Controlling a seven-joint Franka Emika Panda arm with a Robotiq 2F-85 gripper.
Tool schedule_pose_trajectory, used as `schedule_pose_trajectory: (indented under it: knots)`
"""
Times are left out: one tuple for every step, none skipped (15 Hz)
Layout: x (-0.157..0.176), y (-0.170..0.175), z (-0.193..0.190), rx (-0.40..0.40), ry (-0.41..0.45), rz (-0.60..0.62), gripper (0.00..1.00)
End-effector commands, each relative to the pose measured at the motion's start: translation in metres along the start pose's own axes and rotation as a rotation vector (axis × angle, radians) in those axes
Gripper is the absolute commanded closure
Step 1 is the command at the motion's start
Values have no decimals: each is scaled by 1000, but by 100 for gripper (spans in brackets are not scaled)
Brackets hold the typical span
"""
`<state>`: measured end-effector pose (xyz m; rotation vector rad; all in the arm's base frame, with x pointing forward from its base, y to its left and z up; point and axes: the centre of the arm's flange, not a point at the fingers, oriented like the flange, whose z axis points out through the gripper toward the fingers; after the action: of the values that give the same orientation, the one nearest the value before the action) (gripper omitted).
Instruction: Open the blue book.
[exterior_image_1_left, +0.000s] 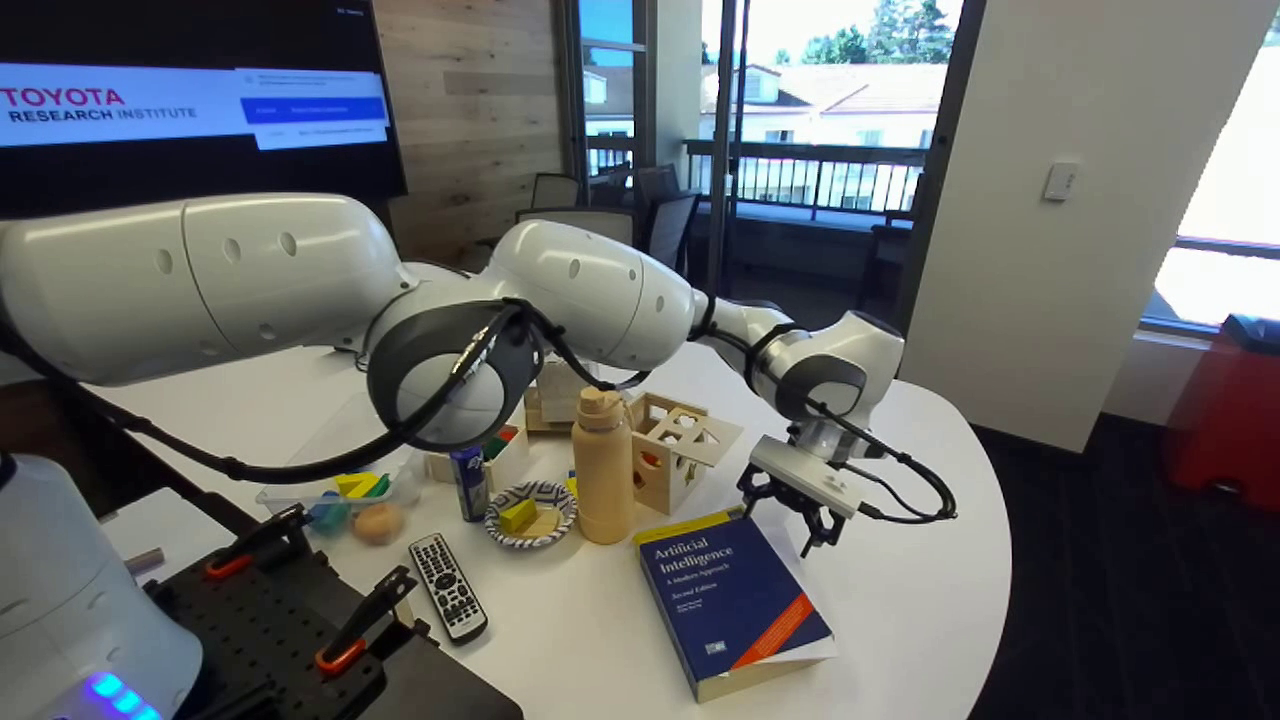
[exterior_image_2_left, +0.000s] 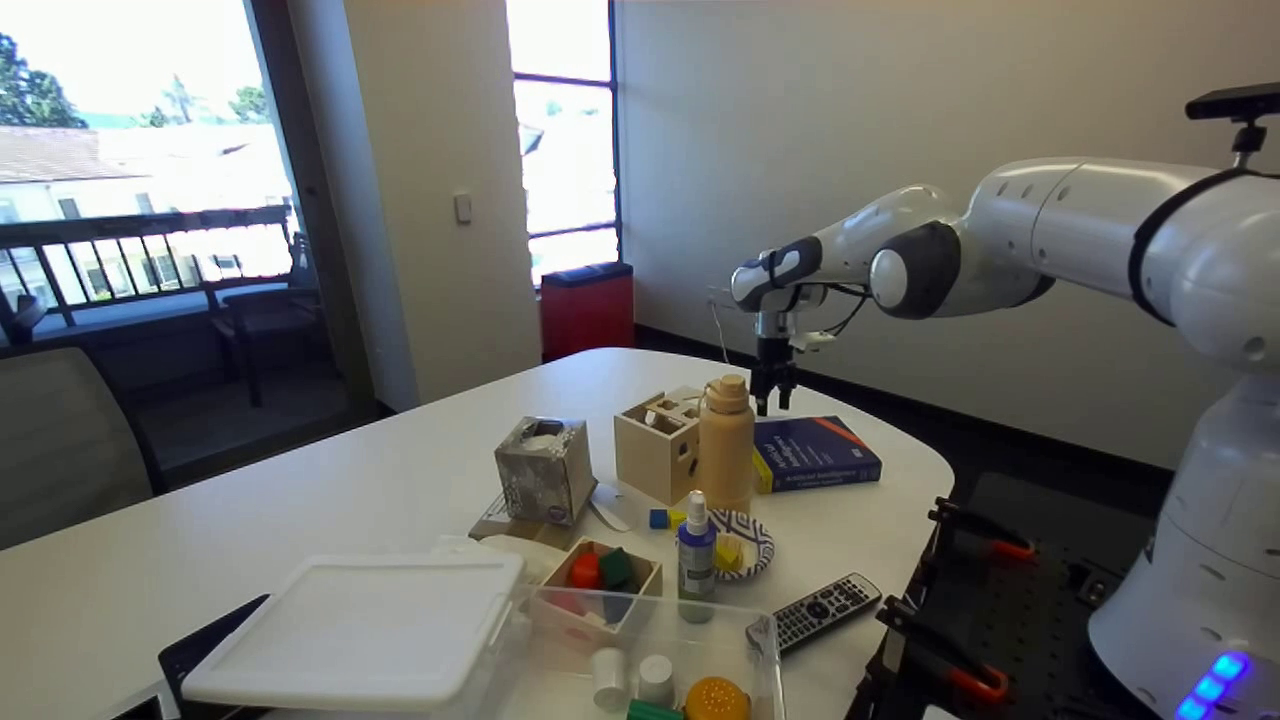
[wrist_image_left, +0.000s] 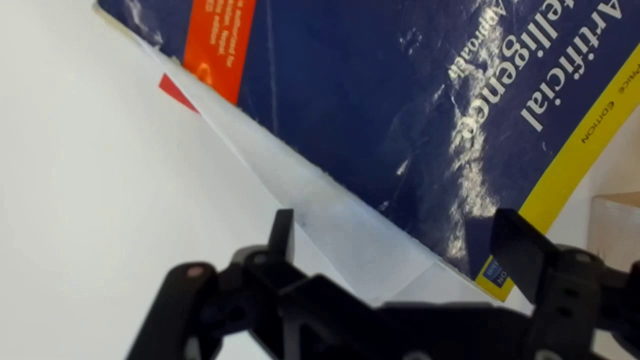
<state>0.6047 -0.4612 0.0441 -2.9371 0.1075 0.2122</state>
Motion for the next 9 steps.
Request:
schedule_pose_trajectory:
  knots:
    - [46,42,19,-21,-39,54,0]
    - [44,43,22,-26,-48,65,0]
    - [42,43,25,-27,-59,68,0]
    - [40,44,28,-29,-69,76,0]
    - [39,44,31,-28,-84,78,0]
    - [39,45,34,-26,-100,81,0]
    - [37,45,37,-22,-121,86,0]
    - [36,44,39,-21,-134,88,0]
    - [37,43,39,-13,-147,81,0]
